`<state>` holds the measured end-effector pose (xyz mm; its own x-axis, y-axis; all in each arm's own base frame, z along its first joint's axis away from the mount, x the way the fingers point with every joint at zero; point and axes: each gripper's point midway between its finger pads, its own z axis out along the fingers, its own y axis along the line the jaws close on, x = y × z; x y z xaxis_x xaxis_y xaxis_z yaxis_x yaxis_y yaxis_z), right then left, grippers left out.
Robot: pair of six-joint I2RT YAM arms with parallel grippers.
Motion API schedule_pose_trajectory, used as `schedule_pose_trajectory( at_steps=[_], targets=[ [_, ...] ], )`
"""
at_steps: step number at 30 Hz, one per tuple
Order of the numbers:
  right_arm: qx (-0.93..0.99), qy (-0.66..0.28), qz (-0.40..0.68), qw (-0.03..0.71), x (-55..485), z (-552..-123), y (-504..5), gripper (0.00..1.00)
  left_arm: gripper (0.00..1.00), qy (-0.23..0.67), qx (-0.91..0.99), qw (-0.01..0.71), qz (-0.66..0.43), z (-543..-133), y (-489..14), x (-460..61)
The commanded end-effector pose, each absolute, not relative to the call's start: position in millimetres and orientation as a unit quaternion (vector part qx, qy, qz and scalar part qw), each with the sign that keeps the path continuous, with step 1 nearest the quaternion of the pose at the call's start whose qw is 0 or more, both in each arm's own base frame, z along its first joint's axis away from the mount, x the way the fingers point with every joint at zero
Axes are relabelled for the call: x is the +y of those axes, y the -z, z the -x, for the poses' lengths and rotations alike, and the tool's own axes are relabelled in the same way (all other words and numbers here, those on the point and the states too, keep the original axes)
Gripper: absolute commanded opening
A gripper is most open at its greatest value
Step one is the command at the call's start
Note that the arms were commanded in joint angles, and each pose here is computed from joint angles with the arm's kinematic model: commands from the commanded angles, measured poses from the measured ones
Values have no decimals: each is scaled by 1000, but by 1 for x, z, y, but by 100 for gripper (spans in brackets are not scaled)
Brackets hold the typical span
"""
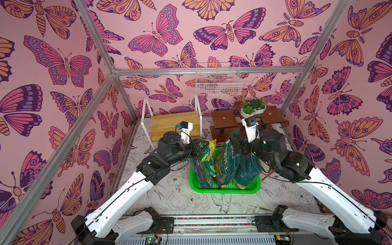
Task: Take down the fertilizer bag from the shelf
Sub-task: Place the fertilizer bag in the storage box.
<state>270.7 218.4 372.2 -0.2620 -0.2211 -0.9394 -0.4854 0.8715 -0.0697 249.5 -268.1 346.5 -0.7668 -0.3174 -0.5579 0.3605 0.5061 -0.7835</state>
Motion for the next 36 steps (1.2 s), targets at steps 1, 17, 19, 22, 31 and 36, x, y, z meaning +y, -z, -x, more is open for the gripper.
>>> schedule_pose_trajectory(
  at_steps=[1,17,19,22,31,36],
  targets=[
    [787,-104,218,567,209,-270,-374,99,0,509,790,342,4,-250,-344,-271],
    [786,-112,213,570,205,-266,-373,99,0,542,814,205,42,-220,-292,-286],
    [785,-113,211,572,204,-265,-374,99,0,543,814,199,50,-221,-292,-287],
    [785,-115,211,572,205,-265,-374,99,0,539,817,191,70,-224,-287,-287],
    [785,-114,212,570,207,-267,-370,99,0,465,841,241,135,-270,-241,-282],
    [787,-109,213,568,206,-267,-367,99,0,445,834,291,148,-304,-243,-289]
  ],
)
